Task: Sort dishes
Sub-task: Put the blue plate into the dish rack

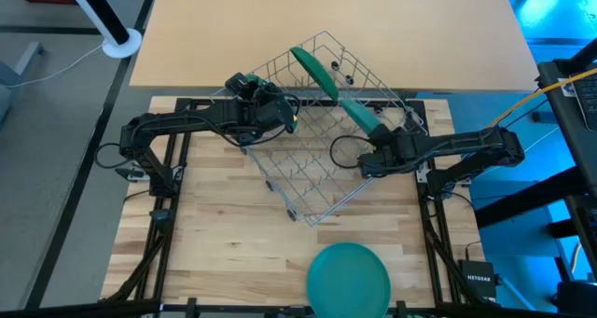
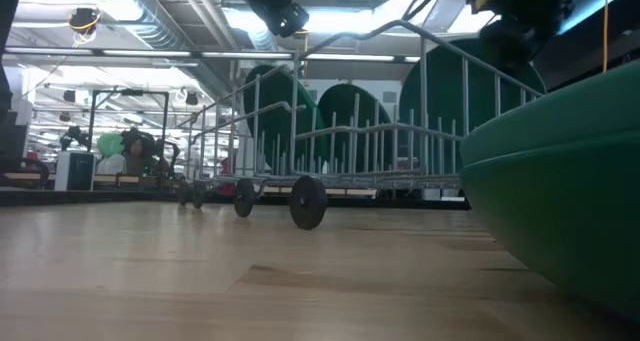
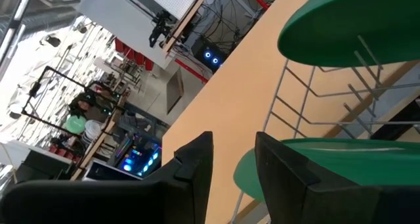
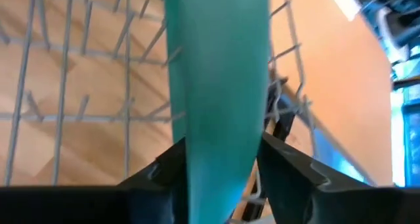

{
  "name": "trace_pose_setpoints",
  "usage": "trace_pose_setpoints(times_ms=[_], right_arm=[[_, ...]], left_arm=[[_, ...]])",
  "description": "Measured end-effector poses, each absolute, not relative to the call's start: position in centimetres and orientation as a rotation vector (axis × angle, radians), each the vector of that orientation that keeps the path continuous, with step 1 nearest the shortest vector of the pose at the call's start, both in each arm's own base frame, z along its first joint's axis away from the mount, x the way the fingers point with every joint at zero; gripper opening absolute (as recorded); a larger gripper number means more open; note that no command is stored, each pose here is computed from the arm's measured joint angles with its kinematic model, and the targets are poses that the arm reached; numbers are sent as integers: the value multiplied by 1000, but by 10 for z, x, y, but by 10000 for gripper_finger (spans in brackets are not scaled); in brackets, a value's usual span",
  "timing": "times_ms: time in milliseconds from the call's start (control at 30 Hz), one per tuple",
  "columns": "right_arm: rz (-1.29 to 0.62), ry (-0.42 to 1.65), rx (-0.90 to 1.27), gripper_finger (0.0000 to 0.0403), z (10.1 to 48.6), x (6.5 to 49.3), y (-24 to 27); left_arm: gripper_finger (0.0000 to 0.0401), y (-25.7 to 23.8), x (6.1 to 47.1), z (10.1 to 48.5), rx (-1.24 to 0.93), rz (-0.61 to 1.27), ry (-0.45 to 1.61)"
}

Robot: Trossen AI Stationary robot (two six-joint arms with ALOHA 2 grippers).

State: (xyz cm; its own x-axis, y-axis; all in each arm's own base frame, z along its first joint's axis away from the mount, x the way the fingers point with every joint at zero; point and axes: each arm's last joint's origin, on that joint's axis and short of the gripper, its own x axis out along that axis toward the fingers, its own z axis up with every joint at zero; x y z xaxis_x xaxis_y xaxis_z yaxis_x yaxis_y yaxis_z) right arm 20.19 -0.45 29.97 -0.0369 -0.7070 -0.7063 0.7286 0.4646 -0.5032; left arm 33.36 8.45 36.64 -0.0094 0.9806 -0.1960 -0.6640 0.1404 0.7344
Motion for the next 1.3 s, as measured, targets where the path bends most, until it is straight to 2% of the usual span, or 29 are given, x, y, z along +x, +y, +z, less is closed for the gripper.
trace_pose_setpoints(times_ms=[633, 1067, 1300], right_arm=[[-1074, 1223, 112, 166, 299, 201, -1], [-1009, 1130, 205, 166, 336, 207, 0], [-997, 1145, 218, 166, 332, 208, 0]], left_arm=[[107, 84, 334, 366, 496, 1394, 789], [107, 84, 334, 366, 496, 1394, 789], [107, 84, 334, 366, 497, 1394, 790]])
